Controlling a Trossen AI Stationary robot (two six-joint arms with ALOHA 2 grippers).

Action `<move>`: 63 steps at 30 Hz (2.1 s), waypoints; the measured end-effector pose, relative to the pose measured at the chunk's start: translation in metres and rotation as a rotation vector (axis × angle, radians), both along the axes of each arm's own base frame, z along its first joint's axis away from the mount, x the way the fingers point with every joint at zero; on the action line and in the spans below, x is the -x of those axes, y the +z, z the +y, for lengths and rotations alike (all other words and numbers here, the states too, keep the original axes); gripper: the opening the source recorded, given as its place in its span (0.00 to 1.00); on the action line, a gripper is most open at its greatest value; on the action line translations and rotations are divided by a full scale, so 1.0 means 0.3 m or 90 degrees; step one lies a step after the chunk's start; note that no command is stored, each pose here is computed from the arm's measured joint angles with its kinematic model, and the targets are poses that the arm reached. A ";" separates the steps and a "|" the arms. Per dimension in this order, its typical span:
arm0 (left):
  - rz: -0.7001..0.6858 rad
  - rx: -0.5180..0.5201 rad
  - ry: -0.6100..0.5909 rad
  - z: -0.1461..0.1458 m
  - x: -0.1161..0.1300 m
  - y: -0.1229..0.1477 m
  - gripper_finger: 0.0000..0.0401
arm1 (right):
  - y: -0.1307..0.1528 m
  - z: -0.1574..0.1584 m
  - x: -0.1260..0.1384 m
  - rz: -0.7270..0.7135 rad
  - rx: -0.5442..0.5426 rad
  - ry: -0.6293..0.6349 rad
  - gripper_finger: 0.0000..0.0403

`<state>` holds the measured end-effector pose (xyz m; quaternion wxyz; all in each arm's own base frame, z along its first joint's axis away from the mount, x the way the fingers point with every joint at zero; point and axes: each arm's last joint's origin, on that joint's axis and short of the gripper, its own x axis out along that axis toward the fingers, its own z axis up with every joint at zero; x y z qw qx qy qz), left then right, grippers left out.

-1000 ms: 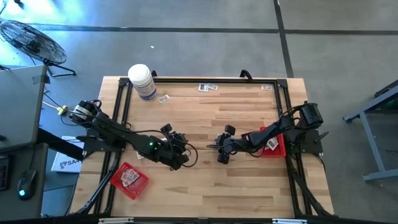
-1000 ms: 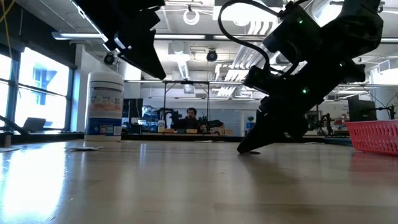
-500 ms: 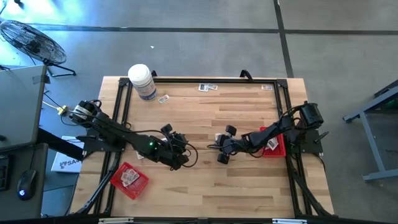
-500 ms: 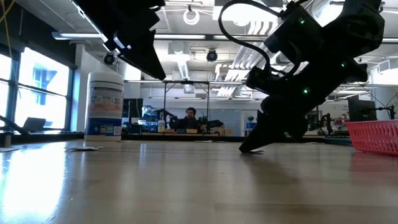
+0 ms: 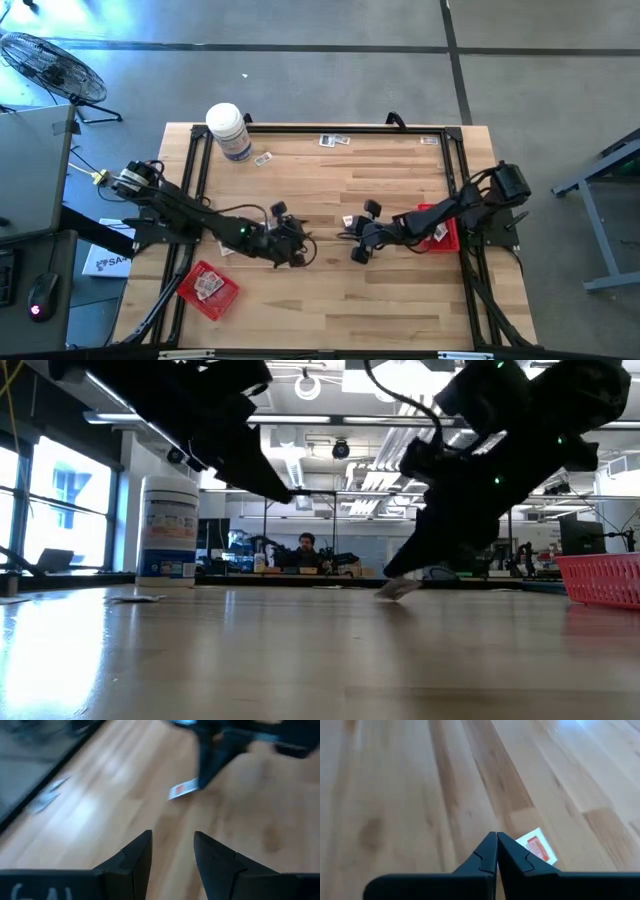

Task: Pick & Place First Aid Supplies
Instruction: Put the ointment pack into the left red bin

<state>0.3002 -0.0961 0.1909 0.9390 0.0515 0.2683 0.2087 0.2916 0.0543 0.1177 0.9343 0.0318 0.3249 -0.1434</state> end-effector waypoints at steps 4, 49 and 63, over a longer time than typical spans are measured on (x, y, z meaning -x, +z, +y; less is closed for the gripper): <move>-0.066 0.047 -0.100 0.024 -0.015 -0.017 0.36 | 0.033 0.017 -0.003 -0.033 -0.017 0.029 0.00; -0.037 -0.052 -0.141 -0.012 -0.216 -0.253 0.10 | 0.085 0.088 -0.029 -0.141 -0.050 0.171 0.00; 0.045 -0.061 -0.160 -0.029 -0.180 -0.226 0.01 | 0.146 0.161 -0.005 -0.205 0.066 0.187 0.21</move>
